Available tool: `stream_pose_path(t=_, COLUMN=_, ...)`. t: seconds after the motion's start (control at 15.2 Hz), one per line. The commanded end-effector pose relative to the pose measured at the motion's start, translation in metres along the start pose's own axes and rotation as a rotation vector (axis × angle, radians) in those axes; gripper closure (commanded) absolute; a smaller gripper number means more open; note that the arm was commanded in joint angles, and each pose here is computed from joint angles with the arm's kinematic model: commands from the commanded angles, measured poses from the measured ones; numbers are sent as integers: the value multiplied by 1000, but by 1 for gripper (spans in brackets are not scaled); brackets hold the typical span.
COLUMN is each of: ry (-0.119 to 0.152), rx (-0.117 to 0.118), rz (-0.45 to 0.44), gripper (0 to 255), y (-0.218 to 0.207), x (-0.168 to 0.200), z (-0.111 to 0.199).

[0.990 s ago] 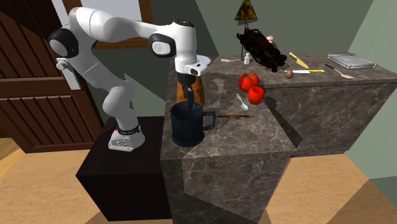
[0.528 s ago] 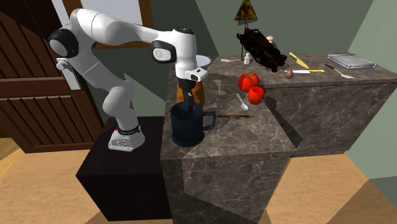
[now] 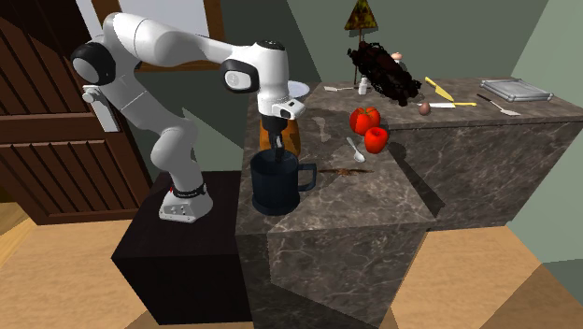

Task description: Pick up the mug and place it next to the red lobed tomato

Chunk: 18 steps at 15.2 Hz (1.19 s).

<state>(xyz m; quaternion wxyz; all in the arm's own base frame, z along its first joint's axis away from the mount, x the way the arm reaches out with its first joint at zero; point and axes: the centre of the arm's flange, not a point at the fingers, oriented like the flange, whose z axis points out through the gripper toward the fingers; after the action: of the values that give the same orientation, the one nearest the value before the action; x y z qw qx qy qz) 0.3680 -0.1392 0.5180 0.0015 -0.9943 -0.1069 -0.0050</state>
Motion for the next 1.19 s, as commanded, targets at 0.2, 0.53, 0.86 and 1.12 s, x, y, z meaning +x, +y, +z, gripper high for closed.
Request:
stream_pose_path(t=0.2, ry=0, rx=0, rz=0, gripper=255, y=0, x=0, z=0)
stream_pose_path(t=0.53, ry=0, rx=0, rz=0, gripper=255, y=0, x=0, z=-16)
stream_pose_path(t=0.86, ry=0, rx=0, rz=0, gripper=255, y=0, x=0, z=-42)
stream_pose_path(t=1.12, ry=0, rx=0, rz=0, gripper=255, y=0, x=1, z=-63)
